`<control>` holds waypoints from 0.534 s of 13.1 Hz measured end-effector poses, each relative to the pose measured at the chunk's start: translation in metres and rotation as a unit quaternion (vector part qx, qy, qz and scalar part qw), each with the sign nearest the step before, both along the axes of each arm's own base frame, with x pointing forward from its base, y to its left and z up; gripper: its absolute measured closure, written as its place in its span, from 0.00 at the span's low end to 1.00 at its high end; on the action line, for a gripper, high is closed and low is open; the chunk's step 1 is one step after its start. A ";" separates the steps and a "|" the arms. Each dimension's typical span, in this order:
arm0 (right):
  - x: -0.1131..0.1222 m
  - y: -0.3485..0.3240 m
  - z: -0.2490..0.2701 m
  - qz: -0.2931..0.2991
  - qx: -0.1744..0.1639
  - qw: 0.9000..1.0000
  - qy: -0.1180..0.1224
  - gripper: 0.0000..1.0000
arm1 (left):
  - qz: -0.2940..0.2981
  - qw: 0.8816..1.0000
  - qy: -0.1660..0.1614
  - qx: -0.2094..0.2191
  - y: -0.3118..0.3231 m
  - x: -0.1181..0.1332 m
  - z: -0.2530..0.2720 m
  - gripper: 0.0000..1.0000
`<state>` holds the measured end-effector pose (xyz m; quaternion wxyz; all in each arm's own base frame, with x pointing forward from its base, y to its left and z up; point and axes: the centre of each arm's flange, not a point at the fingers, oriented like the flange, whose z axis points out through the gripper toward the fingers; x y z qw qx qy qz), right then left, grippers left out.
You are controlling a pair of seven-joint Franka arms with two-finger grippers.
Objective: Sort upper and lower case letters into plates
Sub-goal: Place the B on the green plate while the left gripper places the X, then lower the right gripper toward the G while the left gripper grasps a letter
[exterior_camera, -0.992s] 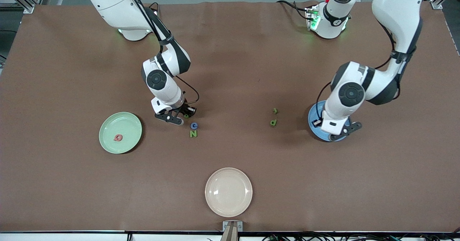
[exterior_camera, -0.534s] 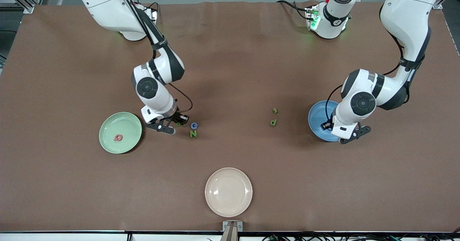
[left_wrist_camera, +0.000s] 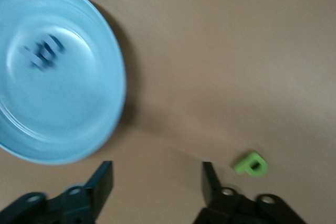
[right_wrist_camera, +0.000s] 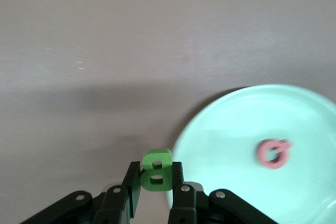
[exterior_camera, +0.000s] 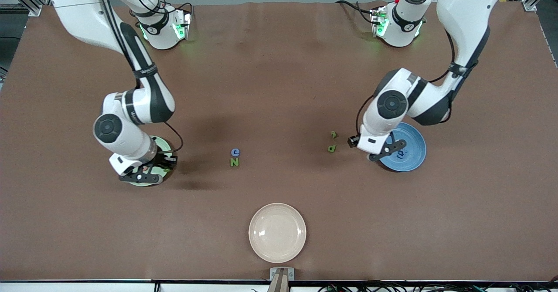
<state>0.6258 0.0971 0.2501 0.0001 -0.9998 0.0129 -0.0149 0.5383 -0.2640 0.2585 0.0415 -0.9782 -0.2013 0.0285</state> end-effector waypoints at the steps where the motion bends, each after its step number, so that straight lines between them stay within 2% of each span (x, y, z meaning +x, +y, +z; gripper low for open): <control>1: 0.003 -0.022 -0.001 0.015 -0.001 1.000 0.001 0.72 | 0.003 1.000 0.001 0.001 -0.014 -0.007 -0.002 0.38; 5: 0.003 -0.089 -0.020 0.034 -0.005 0.999 0.016 0.69 | 0.030 0.999 0.006 -0.013 -0.049 -0.026 -0.026 0.44; 6: 0.003 -0.090 -0.024 0.034 -0.005 0.999 0.018 0.66 | 0.037 0.999 0.007 -0.019 -0.054 -0.028 -0.032 0.44; 7: 0.003 -0.087 -0.026 0.036 -0.004 0.999 0.019 0.55 | 0.043 0.999 0.007 -0.023 -0.059 -0.030 -0.038 0.47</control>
